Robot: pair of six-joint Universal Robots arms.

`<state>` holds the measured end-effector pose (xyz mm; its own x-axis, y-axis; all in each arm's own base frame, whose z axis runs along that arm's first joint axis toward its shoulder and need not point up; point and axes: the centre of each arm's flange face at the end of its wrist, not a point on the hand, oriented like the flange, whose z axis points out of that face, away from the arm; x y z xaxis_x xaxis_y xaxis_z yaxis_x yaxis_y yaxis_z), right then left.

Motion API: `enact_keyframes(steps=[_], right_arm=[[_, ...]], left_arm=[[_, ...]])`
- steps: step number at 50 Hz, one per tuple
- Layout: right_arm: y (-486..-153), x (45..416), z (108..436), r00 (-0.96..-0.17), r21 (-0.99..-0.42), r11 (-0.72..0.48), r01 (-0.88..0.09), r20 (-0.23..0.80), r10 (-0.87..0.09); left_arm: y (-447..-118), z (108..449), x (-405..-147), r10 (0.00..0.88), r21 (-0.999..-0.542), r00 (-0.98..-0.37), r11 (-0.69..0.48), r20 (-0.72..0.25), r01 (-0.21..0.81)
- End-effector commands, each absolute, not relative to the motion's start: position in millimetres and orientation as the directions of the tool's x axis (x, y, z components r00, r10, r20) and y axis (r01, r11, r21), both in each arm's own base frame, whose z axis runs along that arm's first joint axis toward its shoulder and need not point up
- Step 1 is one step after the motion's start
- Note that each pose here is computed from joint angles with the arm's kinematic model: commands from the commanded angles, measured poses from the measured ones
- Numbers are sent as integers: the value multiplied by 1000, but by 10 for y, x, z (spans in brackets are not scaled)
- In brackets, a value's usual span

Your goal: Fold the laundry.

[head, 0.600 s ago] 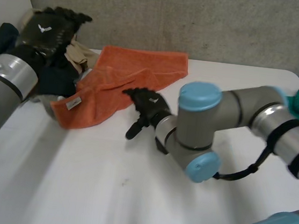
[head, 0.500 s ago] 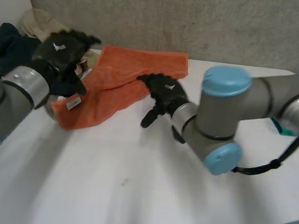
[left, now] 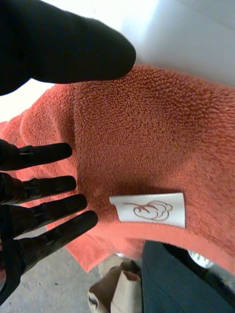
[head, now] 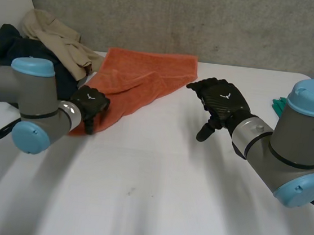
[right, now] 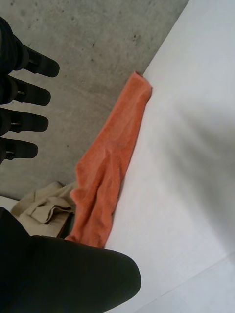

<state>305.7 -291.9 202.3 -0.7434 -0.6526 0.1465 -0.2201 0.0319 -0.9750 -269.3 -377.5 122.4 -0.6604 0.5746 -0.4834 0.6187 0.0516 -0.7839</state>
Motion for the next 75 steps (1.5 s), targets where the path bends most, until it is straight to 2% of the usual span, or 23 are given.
enact_keyframes(steps=[1,7,13,15,16,18,19,22,25,31,36,42,61,75], right_arm=[[-2952,3004,1990,-747,-969,25,-245,172,-642],[-2945,3007,1986,-745,-968,23,-249,176,-644],[-2927,3014,1964,-742,-966,23,-258,183,-645],[-2935,3016,1966,-742,-965,15,-261,190,-643],[-2936,3017,1967,-741,-965,12,-262,193,-643],[-2955,3012,1959,-742,-964,7,-266,200,-640],[-2968,3010,1957,-742,-963,4,-269,205,-638],[-2995,2996,1938,-744,-961,5,-277,211,-634],[-2993,2990,1936,-743,-961,5,-278,212,-635],[-3008,2974,1929,-744,-960,9,-278,210,-634],[-3024,2963,1927,-746,-960,10,-278,210,-632],[-3043,2951,1901,-748,-959,15,-282,210,-630],[-3060,2952,1798,-736,-946,8,-325,248,-630],[-3071,2956,1761,-734,-943,12,-332,250,-631]], left_arm=[[-3803,1102,-2802,602,-750,-610,28,-515,661],[-3834,1034,-2805,607,-723,-588,32,-535,690],[-3907,1175,-2756,534,-710,-619,48,-576,702],[-3922,1443,-2732,463,-724,-656,45,-596,689],[-3925,1683,-2749,409,-747,-686,17,-601,665],[-3919,1944,-2782,361,-781,-722,-32,-591,623],[-3896,2213,-2819,323,-808,-751,-92,-577,581],[-3782,2739,-2964,280,-843,-798,-249,-535,477],[-3738,2845,-3057,299,-842,-797,-315,-525,437],[-3784,2662,-3039,360,-848,-770,-281,-526,449],[-3818,2376,-2920,414,-854,-753,-152,-512,497],[-3784,2046,-2880,476,-827,-717,-41,-509,560],[-3924,1476,-2782,511,-716,-612,-11,-604,698],[-3941,1329,-2768,520,-682,-581,-3,-626,732]])
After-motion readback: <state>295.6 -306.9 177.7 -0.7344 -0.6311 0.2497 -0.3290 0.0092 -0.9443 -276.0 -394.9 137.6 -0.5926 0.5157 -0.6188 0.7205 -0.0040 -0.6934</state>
